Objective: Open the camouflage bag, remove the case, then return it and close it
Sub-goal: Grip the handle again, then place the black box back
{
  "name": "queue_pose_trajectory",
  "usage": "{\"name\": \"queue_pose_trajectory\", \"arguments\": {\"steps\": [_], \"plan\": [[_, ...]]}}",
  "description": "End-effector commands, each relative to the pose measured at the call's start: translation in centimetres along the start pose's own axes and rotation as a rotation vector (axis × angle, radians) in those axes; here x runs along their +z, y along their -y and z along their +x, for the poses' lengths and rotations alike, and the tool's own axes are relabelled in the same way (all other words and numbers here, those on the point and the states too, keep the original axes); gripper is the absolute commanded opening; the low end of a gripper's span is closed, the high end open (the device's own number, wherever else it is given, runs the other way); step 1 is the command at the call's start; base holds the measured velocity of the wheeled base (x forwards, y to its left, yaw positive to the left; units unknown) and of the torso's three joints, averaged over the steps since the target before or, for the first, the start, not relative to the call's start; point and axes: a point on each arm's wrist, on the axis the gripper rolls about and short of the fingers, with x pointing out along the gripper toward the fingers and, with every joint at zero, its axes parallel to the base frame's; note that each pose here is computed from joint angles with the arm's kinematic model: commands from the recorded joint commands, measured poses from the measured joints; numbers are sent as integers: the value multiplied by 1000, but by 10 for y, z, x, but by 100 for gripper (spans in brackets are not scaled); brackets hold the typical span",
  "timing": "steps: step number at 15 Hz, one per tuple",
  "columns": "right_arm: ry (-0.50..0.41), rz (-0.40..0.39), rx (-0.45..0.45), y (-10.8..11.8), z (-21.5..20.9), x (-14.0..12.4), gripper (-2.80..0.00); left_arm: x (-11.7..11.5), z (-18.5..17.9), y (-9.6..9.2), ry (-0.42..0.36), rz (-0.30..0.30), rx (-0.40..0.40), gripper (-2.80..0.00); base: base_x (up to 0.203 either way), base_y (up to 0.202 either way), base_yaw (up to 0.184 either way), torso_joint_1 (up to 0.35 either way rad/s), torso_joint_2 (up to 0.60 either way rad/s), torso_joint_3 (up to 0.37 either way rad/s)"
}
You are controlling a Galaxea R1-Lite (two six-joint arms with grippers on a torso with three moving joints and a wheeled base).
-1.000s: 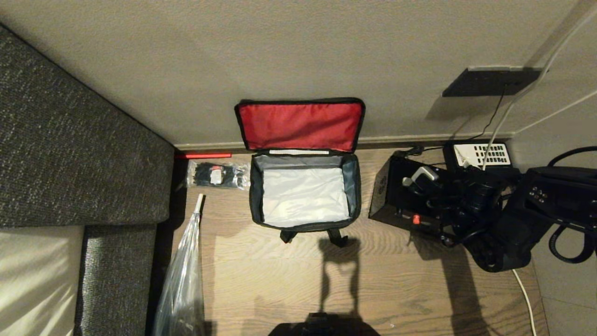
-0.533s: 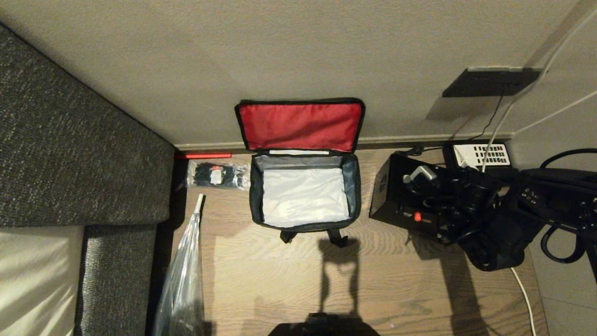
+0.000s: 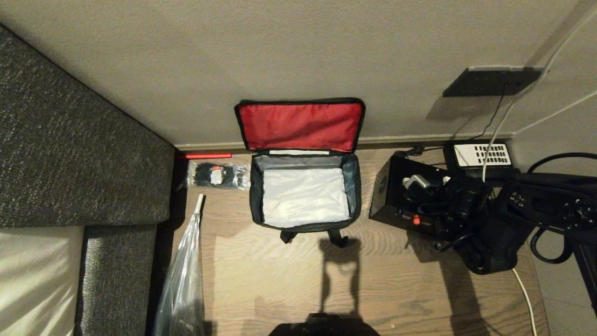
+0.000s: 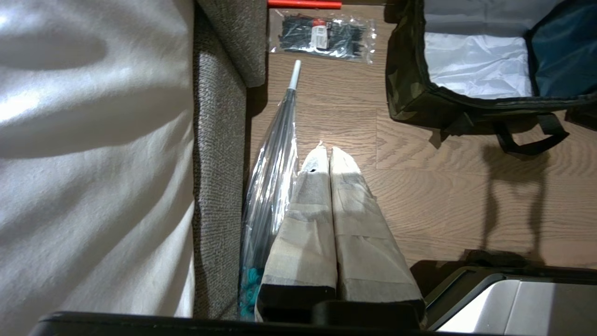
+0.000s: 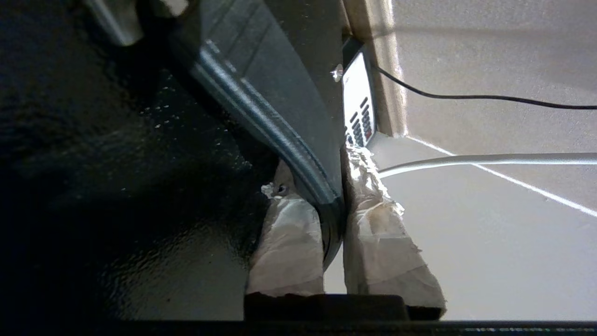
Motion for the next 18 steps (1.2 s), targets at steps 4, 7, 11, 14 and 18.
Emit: {"name": "queue_pose_trajectory", "arguments": {"steps": [4,7,11,14,18], "plan": [[-1,-5,-5,4,-5,-1,-280,-1,0,0,-2,0,1,-280,0,0,0,0,0,0],[6,4,-21,21,-13,0,-280,-1,0,0,-2,0,1,-280,0,0,0,0,0,0],[40,41,-80,76,-42,6,-280,-1,0,0,-2,0,1,-280,0,0,0,0,0,0],[61,53,-91,125,-66,15,-280,-1,0,0,-2,0,1,-280,0,0,0,0,0,0],[89,38,-52,156,-100,28,-280,-1,0,0,-2,0,1,-280,0,0,0,0,0,0]]}}
